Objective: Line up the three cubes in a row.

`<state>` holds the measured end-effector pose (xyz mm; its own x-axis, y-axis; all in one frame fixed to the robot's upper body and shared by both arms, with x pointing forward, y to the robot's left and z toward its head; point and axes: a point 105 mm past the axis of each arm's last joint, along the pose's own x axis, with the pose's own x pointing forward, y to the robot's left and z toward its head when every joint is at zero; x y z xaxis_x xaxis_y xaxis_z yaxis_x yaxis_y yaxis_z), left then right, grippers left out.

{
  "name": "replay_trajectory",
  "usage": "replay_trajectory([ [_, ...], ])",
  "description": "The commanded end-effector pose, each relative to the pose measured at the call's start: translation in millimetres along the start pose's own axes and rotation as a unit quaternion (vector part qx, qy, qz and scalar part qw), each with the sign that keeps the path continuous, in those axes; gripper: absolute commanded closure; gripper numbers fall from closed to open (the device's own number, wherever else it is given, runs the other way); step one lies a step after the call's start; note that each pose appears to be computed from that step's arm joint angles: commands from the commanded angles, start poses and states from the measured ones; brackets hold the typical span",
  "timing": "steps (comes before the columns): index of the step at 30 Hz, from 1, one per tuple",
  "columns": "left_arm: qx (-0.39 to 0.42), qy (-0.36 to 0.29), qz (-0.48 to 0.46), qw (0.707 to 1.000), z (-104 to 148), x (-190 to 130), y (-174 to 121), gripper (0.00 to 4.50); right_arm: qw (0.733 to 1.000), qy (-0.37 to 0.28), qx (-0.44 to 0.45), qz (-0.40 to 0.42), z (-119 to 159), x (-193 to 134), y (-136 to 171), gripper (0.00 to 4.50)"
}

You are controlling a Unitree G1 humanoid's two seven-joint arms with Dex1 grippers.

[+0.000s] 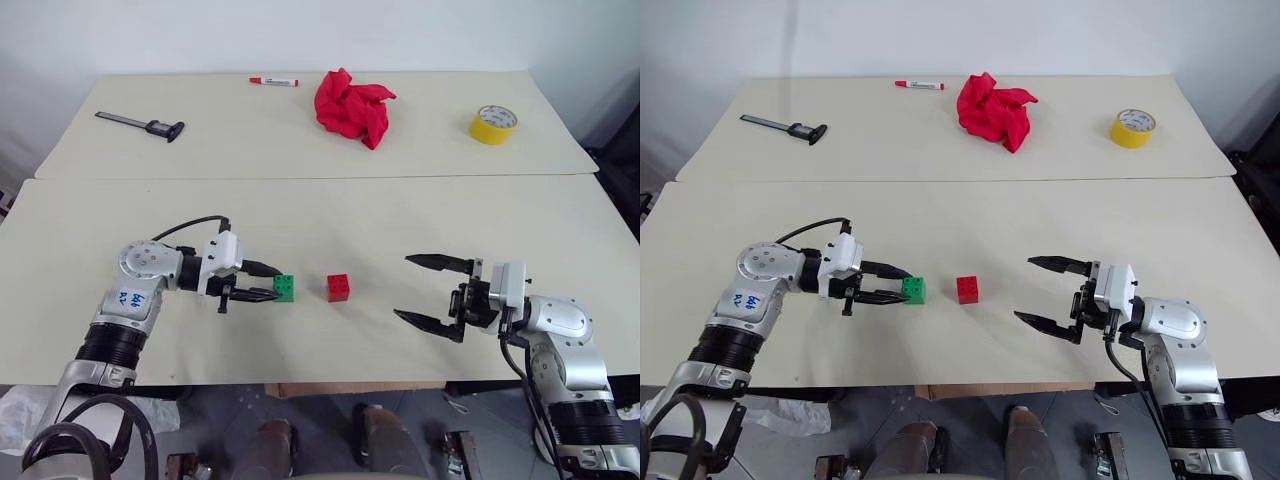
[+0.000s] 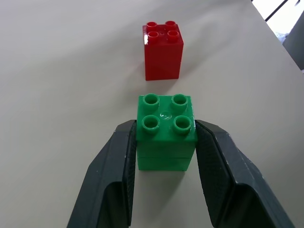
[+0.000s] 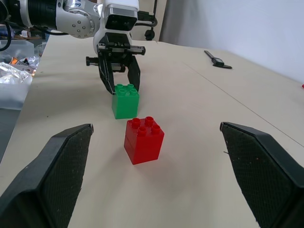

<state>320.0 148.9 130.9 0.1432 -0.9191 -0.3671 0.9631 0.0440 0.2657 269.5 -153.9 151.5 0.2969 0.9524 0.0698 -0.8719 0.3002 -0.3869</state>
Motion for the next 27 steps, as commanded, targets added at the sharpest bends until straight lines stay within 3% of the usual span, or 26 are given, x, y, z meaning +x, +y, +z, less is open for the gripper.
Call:
replay_trajectory([
  [1,-0.014,-0.013,0.02,1.0,9.8,-11.7,9.2,2.3,1.0,-0.008,-0.018,0.02,8.1,3.6,-2.0,0.0],
  [5,0.017,0.011,0.023,1.0,13.6,-25.4,4.3,1.13,0.999,-0.017,-0.02,0.045,10.0,11.0,-6.0,0.0],
  [8,0.021,-0.006,0.055,0.998,30.9,-47.2,3.0,0.23,0.997,-0.042,-0.026,0.051,17.1,17.3,-10.1,0.0],
  [10,0.023,-0.003,0.071,0.997,37.0,-60.2,-3.5,0.23,0.997,-0.048,-0.02,0.061,18.0,21.1,-9.9,0.0],
  [14,-0.004,-0.021,0.222,0.975,45.0,-110.2,-17.5,0.11,0.992,-0.074,0.001,0.101,21.4,38.9,-4.3,0.0],
  [18,-0.053,-0.044,0.476,0.877,17.5,-178.4,-45.3,0.11,0.986,-0.107,0.011,0.127,29.8,59.5,2.2,0.0],
  [21,-0.079,-0.064,0.581,0.808,1.9,-205.8,-73.7,0.11,0.983,-0.122,-0.005,0.138,38.5,64.8,4.9,0.0],
  [24,-0.132,-0.035,0.65,0.747,-33.7,-222.1,-121.3,0.11,0.981,-0.13,-0.014,0.142,49.7,69.3,2.1,0.0],
  [27,-0.167,-0.047,0.706,0.687,-46.1,-237.5,-144.8,0.11,0.981,-0.13,-0.017,0.143,52.8,70.0,-1.4,0.0],
])
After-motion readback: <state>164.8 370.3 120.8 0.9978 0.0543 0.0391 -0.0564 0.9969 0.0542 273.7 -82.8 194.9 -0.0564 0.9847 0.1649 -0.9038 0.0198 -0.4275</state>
